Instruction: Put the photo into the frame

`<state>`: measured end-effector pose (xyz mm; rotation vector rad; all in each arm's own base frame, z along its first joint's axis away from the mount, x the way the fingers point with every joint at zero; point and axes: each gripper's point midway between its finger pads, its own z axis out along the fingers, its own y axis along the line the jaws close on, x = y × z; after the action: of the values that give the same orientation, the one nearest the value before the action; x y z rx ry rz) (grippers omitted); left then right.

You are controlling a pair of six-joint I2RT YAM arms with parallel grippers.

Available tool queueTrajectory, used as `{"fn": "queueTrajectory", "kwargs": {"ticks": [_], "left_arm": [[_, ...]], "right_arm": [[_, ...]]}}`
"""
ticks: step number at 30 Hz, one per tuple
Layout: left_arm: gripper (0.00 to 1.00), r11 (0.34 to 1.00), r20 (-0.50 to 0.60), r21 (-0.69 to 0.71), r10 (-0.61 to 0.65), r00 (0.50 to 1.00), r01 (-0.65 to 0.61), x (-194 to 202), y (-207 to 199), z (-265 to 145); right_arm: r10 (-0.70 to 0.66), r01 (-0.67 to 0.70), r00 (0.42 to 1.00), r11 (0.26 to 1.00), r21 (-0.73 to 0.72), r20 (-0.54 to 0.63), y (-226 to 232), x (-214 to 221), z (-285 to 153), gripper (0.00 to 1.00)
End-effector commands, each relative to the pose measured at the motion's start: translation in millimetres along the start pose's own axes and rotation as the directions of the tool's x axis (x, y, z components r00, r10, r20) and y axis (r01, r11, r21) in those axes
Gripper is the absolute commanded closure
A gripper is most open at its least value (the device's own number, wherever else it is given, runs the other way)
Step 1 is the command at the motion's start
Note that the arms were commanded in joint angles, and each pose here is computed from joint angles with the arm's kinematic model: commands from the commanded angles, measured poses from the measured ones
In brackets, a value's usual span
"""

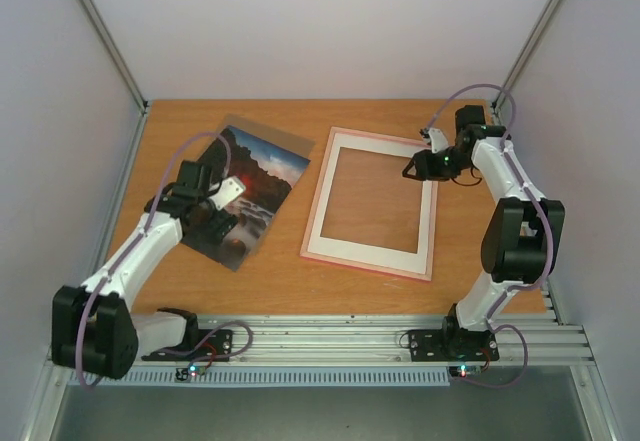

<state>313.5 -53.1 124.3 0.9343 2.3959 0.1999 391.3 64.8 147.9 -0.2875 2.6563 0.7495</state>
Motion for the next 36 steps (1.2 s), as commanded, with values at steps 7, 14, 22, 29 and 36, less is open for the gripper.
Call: {"fn": "queueTrajectory", "kwargs": {"ticks": [7, 14, 22, 29, 36], "left_arm": [[0.01, 0.916, -0.025, 0.085, 0.395, 0.918, -0.392, 63.7, -66.2, -8.7], [0.01, 0.824, -0.009, 0.003, 0.567, 0.824, -0.567, 102.1, -77.7, -6.5], [0.01, 0.686, 0.036, -0.102, 0.726, 0.686, -0.720, 112.9, -86.5, 3.2], [0.08, 0.591, 0.107, -0.192, 0.806, 0.582, -0.783, 100.5, -96.1, 23.1], [0.22, 0.571, 0.194, -0.229, 0.821, 0.537, -0.789, 83.6, -105.9, 33.3]], "right_arm": [[-0.031, 0.031, 0.999, 0.998, -0.050, 0.013, 35.2, -0.4, 8.1, 0.53], [-0.060, 0.060, 0.998, 0.995, -0.076, -0.005, 58.7, 6.9, 16.2, 0.53], [-0.063, 0.063, 0.998, 0.996, -0.069, -0.003, 60.8, 8.2, 16.6, 0.53], [-0.069, 0.069, 0.998, 0.996, -0.048, -0.001, 58.2, 4.3, 14.9, 0.54], [-0.083, 0.083, 0.997, 0.996, -0.032, -0.002, 56.6, 3.7, 13.0, 0.54]]}}
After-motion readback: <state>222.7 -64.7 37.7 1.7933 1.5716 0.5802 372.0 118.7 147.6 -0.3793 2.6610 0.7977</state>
